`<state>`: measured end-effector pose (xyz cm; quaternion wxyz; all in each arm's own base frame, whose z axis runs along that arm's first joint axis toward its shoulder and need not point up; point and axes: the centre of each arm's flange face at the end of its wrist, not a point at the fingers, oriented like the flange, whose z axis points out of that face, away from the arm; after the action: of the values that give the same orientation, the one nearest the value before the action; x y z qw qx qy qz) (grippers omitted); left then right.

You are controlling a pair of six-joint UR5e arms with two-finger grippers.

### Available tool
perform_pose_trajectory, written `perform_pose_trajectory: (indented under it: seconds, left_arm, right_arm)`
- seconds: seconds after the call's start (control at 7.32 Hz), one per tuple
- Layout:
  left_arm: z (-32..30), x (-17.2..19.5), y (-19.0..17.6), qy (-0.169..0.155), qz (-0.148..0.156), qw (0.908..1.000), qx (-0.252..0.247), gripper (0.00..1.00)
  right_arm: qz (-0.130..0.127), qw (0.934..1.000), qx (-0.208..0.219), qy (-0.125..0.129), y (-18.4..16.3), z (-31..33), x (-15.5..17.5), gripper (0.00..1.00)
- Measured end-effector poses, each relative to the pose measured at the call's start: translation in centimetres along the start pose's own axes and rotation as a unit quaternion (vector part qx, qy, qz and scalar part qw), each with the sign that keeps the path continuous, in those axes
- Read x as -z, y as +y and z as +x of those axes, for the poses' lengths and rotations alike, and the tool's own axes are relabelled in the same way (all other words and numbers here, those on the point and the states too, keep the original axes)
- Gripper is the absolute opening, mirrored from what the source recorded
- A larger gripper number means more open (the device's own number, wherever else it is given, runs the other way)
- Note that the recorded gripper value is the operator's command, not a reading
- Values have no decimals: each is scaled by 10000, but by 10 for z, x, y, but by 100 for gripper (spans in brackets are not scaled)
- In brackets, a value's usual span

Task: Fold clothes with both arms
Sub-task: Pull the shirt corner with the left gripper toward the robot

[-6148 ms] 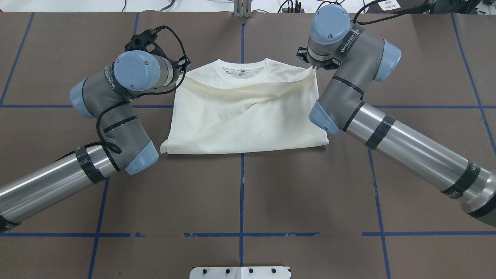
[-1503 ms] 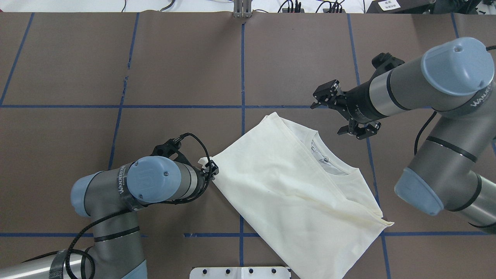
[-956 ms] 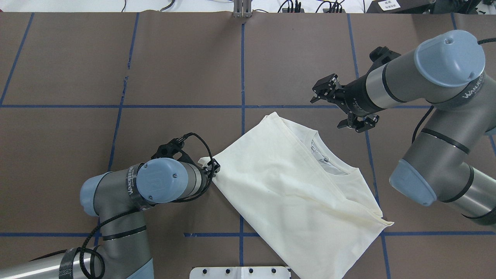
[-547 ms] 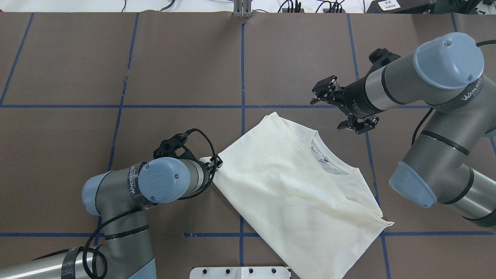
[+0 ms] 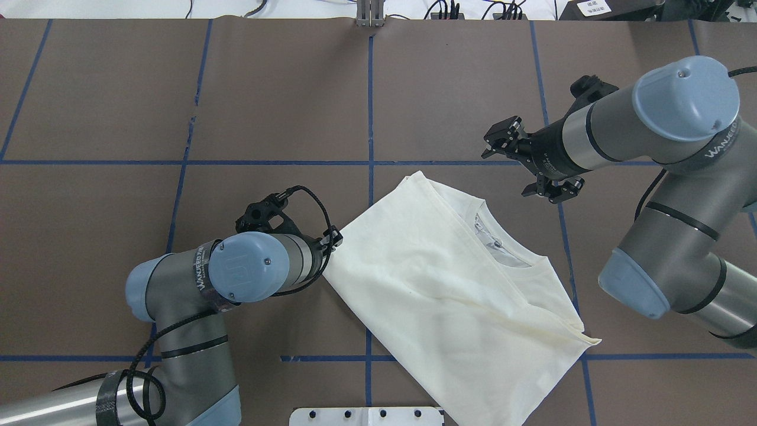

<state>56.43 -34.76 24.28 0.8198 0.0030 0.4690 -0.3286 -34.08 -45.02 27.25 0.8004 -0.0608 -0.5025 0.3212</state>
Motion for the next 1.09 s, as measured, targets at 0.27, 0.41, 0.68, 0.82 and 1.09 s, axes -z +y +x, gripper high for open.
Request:
perform_pose_trajectory:
  seconds: [0.27, 0.41, 0.68, 0.82, 1.09]
  left_arm:
    - [-2, -13, -1, -39, 18, 10000, 3, 0]
    - [-1, -15, 0, -24, 10, 10000, 3, 0]
    - [1, -14, -5, -7, 29, 10000, -12, 0]
    - [7, -6, -20, 48, 103, 9998, -169, 0]
    - [28, 14, -88, 201, 510, 9969, -573, 0]
  right_arm:
    - [17, 10000, -9, 17, -1, 2, -1, 100]
    - [19, 10000, -11, 19, -2, 3, -1, 100]
    - [24, 10000, -19, 36, -2, 5, -1, 100]
    - [33, 10000, -16, 41, -2, 4, -3, 100]
    - [233, 9997, 0, 81, -3, -1, -20, 100]
